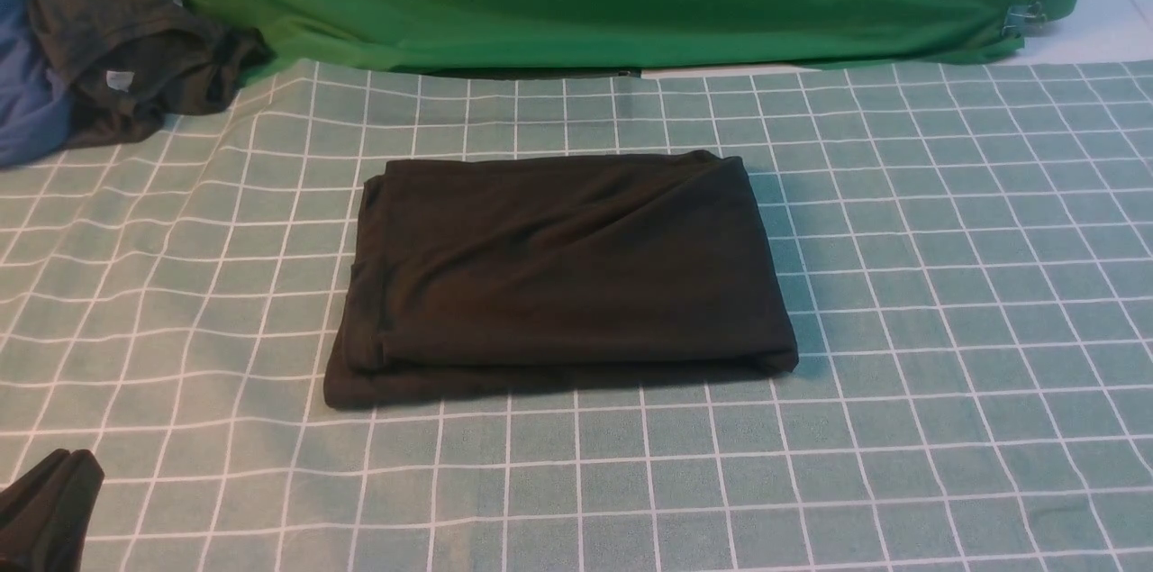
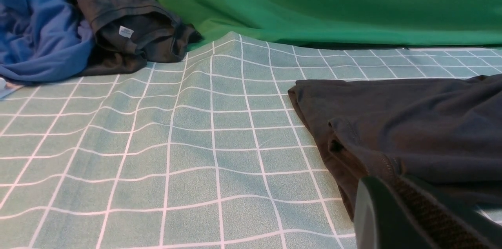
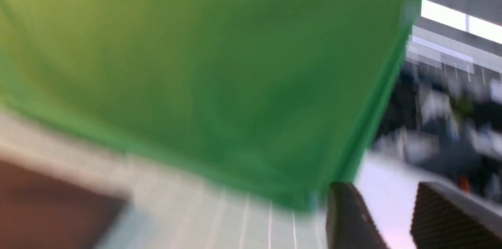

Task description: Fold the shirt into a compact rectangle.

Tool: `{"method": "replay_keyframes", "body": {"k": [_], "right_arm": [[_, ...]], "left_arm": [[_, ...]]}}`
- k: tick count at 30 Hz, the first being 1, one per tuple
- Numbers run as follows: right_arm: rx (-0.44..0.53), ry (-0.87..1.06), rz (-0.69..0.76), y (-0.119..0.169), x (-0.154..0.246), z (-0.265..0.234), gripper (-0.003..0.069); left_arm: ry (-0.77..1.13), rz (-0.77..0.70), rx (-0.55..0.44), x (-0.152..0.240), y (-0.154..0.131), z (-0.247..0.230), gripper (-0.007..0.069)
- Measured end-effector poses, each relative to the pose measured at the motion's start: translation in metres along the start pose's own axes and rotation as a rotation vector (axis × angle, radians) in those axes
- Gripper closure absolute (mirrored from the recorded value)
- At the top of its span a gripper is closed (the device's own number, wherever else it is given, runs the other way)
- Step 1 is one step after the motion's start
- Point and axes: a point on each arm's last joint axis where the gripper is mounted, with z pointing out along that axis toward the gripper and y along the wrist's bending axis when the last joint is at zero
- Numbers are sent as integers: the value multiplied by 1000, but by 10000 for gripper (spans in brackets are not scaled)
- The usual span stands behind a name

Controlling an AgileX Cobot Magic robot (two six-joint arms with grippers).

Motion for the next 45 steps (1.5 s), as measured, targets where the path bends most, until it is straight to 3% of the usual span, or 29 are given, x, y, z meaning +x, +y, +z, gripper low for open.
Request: {"method": "replay_keyframes", "body": {"k": [6, 10, 13, 45], "right_arm": [[7, 175, 25, 15, 58, -1, 420], [6, 247, 141, 23, 84, 0, 420], [17, 253, 214, 23, 86, 0, 420], [75, 241, 297, 19, 86, 0, 420]], "left_arm": [[0, 0, 0, 0, 0, 0, 614], [1, 0, 0, 0, 0, 0, 614], [-1, 0, 0, 0, 0, 0, 614], [0, 1, 0, 0, 0, 0, 614]]}}
